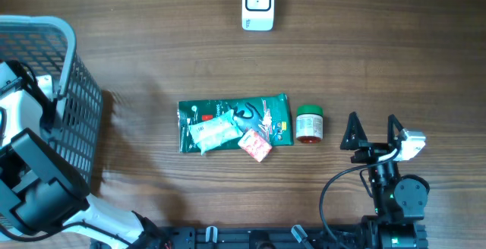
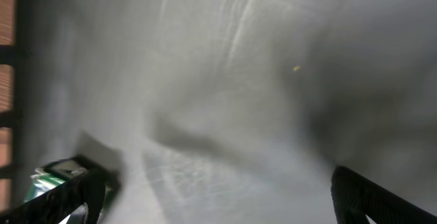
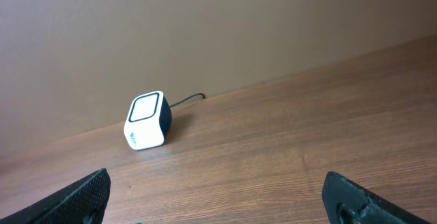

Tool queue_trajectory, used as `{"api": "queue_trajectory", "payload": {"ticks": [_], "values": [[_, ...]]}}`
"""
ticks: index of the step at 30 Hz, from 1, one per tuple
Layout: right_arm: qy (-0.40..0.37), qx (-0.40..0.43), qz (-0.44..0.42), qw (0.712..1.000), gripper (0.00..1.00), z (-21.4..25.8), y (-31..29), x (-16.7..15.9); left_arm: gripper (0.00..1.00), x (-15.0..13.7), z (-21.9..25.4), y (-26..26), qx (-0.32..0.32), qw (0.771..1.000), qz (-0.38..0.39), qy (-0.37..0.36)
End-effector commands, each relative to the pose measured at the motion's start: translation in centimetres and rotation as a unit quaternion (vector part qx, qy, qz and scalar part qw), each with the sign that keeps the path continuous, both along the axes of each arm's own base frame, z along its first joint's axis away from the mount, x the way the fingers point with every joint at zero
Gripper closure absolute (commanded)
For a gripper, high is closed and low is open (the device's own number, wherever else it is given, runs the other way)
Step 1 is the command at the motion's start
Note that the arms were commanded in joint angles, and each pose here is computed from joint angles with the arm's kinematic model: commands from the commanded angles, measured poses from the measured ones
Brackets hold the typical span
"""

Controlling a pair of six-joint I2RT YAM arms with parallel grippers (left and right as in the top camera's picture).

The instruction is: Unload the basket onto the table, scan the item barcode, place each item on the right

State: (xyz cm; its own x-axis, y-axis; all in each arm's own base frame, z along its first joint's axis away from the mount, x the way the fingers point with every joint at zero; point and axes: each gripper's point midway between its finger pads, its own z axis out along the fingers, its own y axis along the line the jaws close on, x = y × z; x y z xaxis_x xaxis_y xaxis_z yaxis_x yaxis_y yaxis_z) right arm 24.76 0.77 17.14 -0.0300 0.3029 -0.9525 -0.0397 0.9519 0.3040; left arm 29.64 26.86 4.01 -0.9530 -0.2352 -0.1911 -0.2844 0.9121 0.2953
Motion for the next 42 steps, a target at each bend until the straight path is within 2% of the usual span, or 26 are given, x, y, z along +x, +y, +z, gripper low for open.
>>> {"api": "queue_trajectory", "payload": {"ticks": [1,2,3,5,6,10,13,16,20,23,27,31,36,42], "values": [[0.0,-0.006,0.005,1.0,0.01,0.0,0.2,0.0,0.08,-3.0,-0.8,2.3,0.052,0.995,-0.021,0.086],[0.0,-0.007,0.005,1.0,0.0,0.0,0.2,0.0,0.21,-3.1,-0.8,2.6,0.05,0.996,-0.016,0.079],[0.0,-0.007,0.005,1.0,0.0,0.0,0.2,0.0,0.4,-2.8,-1.2,2.4,0.025,0.998,-0.013,0.055],[0.0,-0.007,0.005,1.0,0.0,0.0,0.2,0.0,0.66,-2.4,-1.5,2.2,-0.009,1.0,-0.011,0.019],[0.0,-0.007,0.005,1.0,0.0,0.0,0.2,0.0,0.96,-2.7,-1.5,2.8,-0.009,1.0,-0.004,0.013],[0.0,-0.007,0.005,1.0,0.0,0.0,0.2,0.0,0.96,-3.2,-1.1,4.6,0.007,1.0,0.021,-0.005],[0.0,-0.007,0.005,1.0,0.0,0.0,0.2,0.0,0.96,-1.9,-0.3,6.1,0.038,0.998,0.029,-0.037],[0.0,-0.007,0.005,1.0,0.0,0.0,0.2,0.0,0.96,-1.8,0.6,8.1,0.088,0.994,0.044,-0.04],[0.0,-0.006,0.005,1.0,0.0,0.0,0.2,0.0,0.96,-1.6,1.2,8.9,0.11,0.992,0.05,-0.045],[0.0,-0.006,0.005,1.0,0.0,0.0,0.2,0.0,0.96,-2.5,1.0,9.4,0.117,0.991,0.061,-0.031],[0.0,-0.006,0.005,1.0,0.0,0.0,0.2,0.0,0.96,-4.8,0.0,9.3,0.092,0.992,0.082,-0.005],[0.0,-0.007,0.005,1.0,0.0,0.0,0.2,0.0,0.96,-7.0,-0.8,9.1,0.049,0.986,0.159,-0.022],[0.0,-0.007,0.005,1.0,0.0,0.0,0.2,0.0,0.96,-4.6,-2.1,4.9,-0.058,0.987,0.136,-0.063],[0.0,-0.007,0.005,1.0,0.0,0.0,0.2,0.0,0.96,-2.8,-2.6,0.8,-0.115,0.987,0.096,-0.054]]}}
